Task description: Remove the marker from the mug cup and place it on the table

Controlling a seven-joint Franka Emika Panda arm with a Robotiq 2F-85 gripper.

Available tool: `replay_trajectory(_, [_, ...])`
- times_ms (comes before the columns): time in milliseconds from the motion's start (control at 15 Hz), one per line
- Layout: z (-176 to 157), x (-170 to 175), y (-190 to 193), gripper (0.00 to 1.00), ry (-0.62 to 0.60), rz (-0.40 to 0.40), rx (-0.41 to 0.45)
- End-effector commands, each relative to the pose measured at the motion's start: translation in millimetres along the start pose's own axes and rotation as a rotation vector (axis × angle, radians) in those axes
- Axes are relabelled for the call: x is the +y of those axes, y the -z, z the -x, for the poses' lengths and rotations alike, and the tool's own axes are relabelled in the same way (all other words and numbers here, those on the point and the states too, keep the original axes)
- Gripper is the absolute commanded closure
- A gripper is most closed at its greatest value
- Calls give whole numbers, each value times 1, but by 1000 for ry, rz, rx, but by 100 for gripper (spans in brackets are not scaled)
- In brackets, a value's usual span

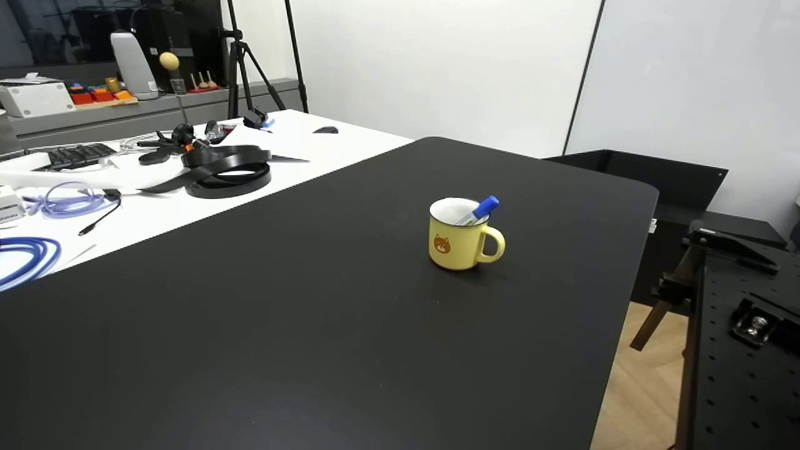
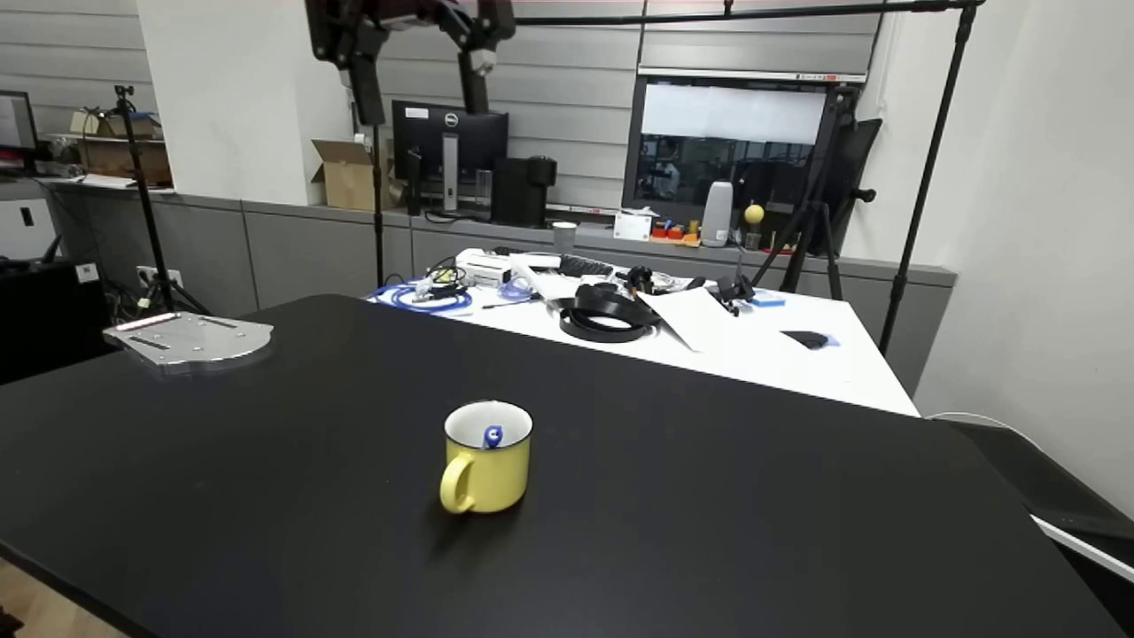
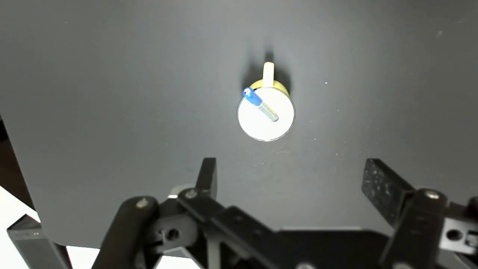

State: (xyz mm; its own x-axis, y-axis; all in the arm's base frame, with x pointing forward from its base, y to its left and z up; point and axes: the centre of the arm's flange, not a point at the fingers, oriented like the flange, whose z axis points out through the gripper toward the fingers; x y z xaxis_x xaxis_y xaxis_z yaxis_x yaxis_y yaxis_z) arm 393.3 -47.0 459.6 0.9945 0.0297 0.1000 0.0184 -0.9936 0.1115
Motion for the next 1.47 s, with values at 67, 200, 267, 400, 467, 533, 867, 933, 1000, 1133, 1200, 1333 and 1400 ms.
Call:
replay_trajectory(67, [-4,17,-14,0,-22,-38,16])
replay_trajectory(200, [-6,29,-25,0,-38,-80,16])
replay_trajectory(267, [-6,31,-28,0,-41,-88,15])
replay_trajectory(400, [-6,27,-22,0,-60,-76,31])
replay_trajectory(467, [-9,25,-24,0,-73,-86,12])
replay_trajectory(533, [-14,28,-30,0,-99,-79,23])
replay_trajectory(867, [-46,67,-86,0,-245,-59,43])
replay_trajectory(933, [-53,75,-101,0,-258,-64,28])
replay_trajectory(1000, [-58,80,-115,0,-267,-68,12])
replay_trajectory(1133, [-67,82,-144,0,-266,-81,-41])
replay_trajectory(1200, [-72,78,-156,0,-257,-86,-70])
replay_trajectory(1333, [-81,71,-174,0,-243,-87,-118])
replay_trajectory(1400, [-86,67,-183,0,-236,-87,-139])
